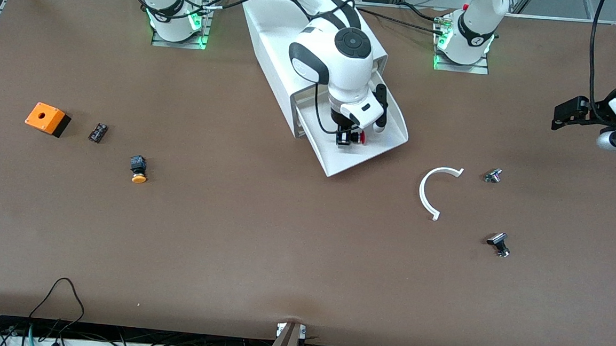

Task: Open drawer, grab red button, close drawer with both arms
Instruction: 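Lower the right gripper onto the red push button and close it, then lift the red button out of the drawer with the right gripper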

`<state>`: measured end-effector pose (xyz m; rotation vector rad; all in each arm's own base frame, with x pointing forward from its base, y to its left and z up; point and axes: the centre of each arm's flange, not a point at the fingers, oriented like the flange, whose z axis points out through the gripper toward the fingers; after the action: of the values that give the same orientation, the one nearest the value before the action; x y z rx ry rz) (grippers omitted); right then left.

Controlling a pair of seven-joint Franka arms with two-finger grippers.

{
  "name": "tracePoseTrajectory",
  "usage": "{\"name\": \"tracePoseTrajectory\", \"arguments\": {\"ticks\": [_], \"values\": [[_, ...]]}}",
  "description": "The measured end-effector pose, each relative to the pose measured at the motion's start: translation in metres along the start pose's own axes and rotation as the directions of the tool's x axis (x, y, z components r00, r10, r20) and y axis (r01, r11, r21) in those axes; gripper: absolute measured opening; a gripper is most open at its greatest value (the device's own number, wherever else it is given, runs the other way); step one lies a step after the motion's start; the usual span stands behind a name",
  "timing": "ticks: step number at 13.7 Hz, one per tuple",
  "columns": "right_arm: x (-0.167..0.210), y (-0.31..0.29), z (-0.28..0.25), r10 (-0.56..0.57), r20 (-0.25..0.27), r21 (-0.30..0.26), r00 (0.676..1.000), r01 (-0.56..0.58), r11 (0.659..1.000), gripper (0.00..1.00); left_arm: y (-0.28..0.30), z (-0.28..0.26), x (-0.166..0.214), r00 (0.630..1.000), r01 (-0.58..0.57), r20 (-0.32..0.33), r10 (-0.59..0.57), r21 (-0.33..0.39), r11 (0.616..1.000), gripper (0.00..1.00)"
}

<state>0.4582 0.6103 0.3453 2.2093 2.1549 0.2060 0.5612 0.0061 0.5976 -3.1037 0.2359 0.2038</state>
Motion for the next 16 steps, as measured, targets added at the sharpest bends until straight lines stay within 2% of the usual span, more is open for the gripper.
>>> {"name": "tracePoseTrajectory", "arguments": {"ticks": [4,8,11,14,16], "values": [[-0.014,0.014,-0.072,0.036,0.012,-0.038,0.999,-0.035,0.999,0.42,0.000,0.002,0.001,1.000,0.000,0.004,0.000,-0.001,1.000,1.00],[-0.067,0.065,-0.163,0.140,-0.007,-0.156,0.990,-0.140,0.978,0.42,-0.001,0.009,0.006,1.000,-0.001,0.018,0.001,-0.004,1.000,1.00],[-0.105,0.101,-0.177,0.216,0.013,-0.206,0.976,-0.208,0.956,0.42,-0.002,0.023,0.014,0.999,-0.003,0.042,0.003,-0.010,1.000,1.00],[-0.150,0.132,-0.167,0.305,0.089,-0.220,0.948,-0.280,0.934,0.42,-0.004,0.064,0.032,0.993,-0.006,0.115,0.009,-0.027,1.000,1.00],[-0.185,0.156,-0.156,0.370,0.116,-0.217,0.922,-0.340,0.915,0.42,-0.005,0.082,0.040,0.990,-0.006,0.142,0.011,-0.034,0.999,1.00]]}}
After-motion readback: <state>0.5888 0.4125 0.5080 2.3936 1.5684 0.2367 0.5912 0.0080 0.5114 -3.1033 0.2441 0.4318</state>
